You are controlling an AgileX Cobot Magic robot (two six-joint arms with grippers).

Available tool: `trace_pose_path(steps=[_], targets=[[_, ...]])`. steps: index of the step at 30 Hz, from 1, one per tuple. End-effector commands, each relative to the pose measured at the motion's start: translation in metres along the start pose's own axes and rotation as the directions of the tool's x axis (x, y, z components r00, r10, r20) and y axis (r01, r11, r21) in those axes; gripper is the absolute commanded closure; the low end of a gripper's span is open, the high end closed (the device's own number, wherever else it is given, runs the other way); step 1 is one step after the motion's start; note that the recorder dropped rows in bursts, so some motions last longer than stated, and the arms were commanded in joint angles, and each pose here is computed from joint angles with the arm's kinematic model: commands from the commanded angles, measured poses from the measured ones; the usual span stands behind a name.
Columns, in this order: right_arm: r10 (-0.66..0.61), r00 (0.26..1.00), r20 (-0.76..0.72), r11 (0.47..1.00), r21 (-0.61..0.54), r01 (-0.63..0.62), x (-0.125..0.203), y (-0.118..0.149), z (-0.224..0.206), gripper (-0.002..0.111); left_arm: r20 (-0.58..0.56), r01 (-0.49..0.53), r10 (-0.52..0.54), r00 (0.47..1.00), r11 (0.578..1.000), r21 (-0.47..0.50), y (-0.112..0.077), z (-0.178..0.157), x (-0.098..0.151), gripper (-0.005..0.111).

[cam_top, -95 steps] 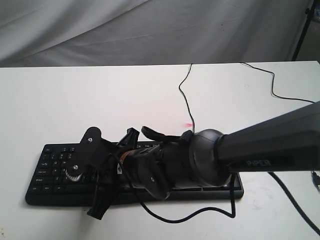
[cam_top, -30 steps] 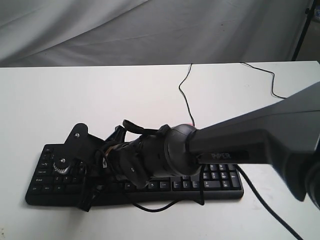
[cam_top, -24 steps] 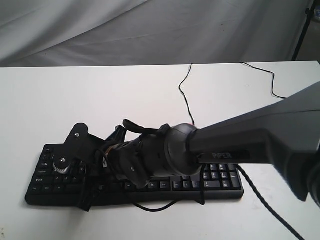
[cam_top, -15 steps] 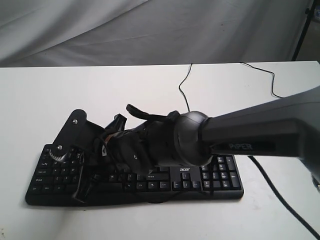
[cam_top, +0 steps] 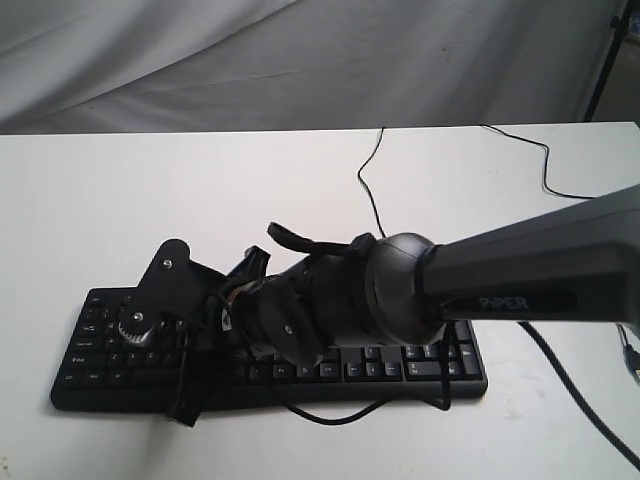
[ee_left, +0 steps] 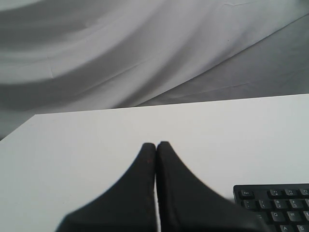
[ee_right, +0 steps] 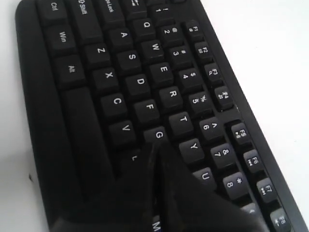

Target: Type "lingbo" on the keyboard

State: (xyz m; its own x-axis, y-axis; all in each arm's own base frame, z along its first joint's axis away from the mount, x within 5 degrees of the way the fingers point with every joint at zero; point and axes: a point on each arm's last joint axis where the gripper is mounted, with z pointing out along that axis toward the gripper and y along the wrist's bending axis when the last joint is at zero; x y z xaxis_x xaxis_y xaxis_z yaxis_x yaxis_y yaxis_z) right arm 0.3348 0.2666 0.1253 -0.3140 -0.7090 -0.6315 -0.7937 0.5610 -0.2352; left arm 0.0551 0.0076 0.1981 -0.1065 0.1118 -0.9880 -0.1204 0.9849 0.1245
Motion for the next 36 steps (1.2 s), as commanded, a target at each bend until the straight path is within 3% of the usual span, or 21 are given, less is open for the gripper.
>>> trace_pose_path(steps=[1,36], targets=[[-0.005,0.998,0.061,1.000,0.021,0.004,-0.009,0.004,-0.004,0.108,-0.003,0.003,-0.003,1.000,1.000,0.004,0.000,0.001,0.001,0.106],[-0.004,1.000,-0.012,1.000,-0.013,0.004,0.012,0.016,0.021,0.108,-0.003,0.003,-0.003,1.000,1.000,0.004,0.000,0.001,0.001,0.106]])
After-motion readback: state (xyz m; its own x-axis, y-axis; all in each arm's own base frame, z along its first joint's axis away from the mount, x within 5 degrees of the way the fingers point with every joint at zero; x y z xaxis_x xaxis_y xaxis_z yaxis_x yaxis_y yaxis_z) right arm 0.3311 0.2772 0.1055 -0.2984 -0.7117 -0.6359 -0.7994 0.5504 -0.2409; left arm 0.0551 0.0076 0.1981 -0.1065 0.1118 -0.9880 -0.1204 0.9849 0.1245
